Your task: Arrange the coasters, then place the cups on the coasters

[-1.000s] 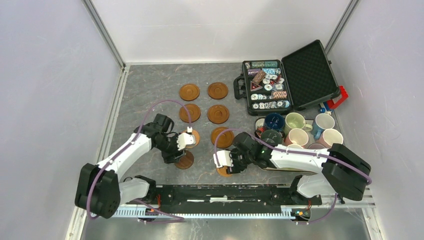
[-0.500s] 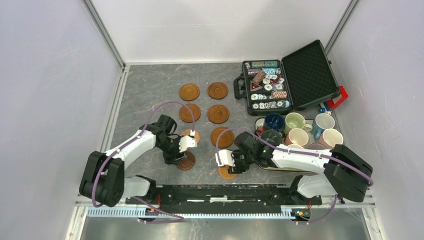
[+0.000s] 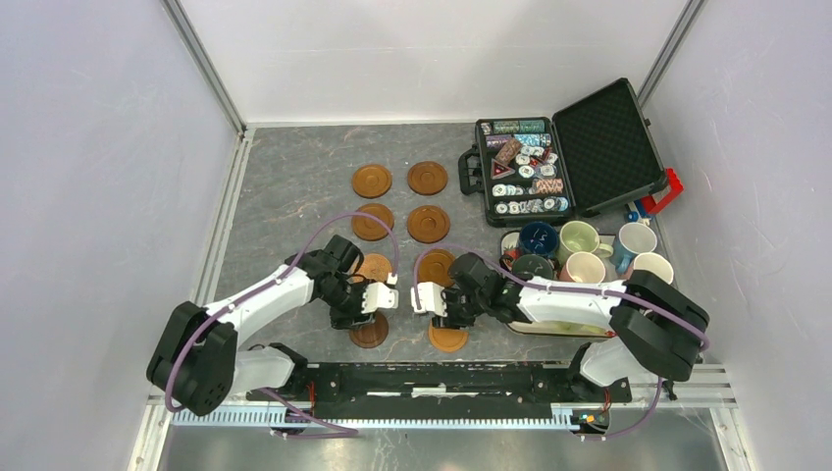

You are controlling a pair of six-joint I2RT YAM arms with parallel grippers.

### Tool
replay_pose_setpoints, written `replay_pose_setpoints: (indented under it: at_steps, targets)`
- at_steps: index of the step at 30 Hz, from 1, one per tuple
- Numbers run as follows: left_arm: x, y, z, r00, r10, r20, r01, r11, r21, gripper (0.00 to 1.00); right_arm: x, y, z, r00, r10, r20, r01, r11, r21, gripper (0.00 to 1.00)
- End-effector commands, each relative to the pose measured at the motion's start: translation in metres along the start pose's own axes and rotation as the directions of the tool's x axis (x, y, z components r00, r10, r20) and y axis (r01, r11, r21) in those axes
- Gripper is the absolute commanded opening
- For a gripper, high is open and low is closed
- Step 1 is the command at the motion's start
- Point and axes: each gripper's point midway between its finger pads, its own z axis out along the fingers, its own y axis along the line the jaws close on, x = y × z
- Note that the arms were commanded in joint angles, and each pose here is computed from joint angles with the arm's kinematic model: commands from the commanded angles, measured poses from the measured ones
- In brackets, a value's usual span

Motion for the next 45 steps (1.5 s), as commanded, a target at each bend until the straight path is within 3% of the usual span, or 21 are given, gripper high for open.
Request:
replay_pose_setpoints:
  at_steps: [1, 4, 12, 18, 26, 29, 45]
  targets:
    - [-0.004, 0.006, 0.002, 1.0, -0.015, 0.002, 0.015, 0.999, -0.043, 0.55, 0.024, -0.004, 0.007, 0.995, 0.043, -0.093, -0.04, 0.999, 0.029, 0.46]
    - [-0.008, 0.007, -0.001, 0.999, -0.028, 0.025, 0.029, 0.998, -0.055, 0.57, 0.012, -0.004, 0.009, 0.998, 0.04, -0.057, -0.039, 0.999, 0.012, 0.48]
    - [-0.006, -0.003, -0.033, 0.994, -0.019, 0.108, 0.024, 0.998, -0.053, 0.74, -0.033, -0.011, -0.027, 0.993, -0.07, 0.095, 0.068, 0.997, 0.022, 0.66]
    - [0.004, -0.018, -0.034, 0.995, 0.033, 0.09, -0.028, 0.998, -0.053, 0.84, 0.005, 0.017, -0.044, 0.992, -0.123, 0.002, 0.123, 0.991, -0.061, 0.73]
    - [0.019, -0.017, -0.02, 0.999, 0.045, 0.029, -0.042, 0.995, -0.09, 0.89, 0.047, 0.035, -0.044, 0.993, -0.059, -0.101, 0.053, 0.997, -0.06, 0.96]
    - [0.019, -0.016, -0.015, 0.999, 0.05, 0.014, -0.048, 0.994, -0.102, 0.88, 0.052, 0.034, -0.038, 0.989, -0.073, -0.132, 0.067, 0.996, -0.053, 0.96]
    - [0.009, -0.005, 0.003, 0.997, 0.079, -0.013, -0.08, 0.985, -0.154, 0.75, 0.028, 0.03, -0.008, 0.995, -0.042, -0.09, 0.039, 0.998, -0.04, 0.78]
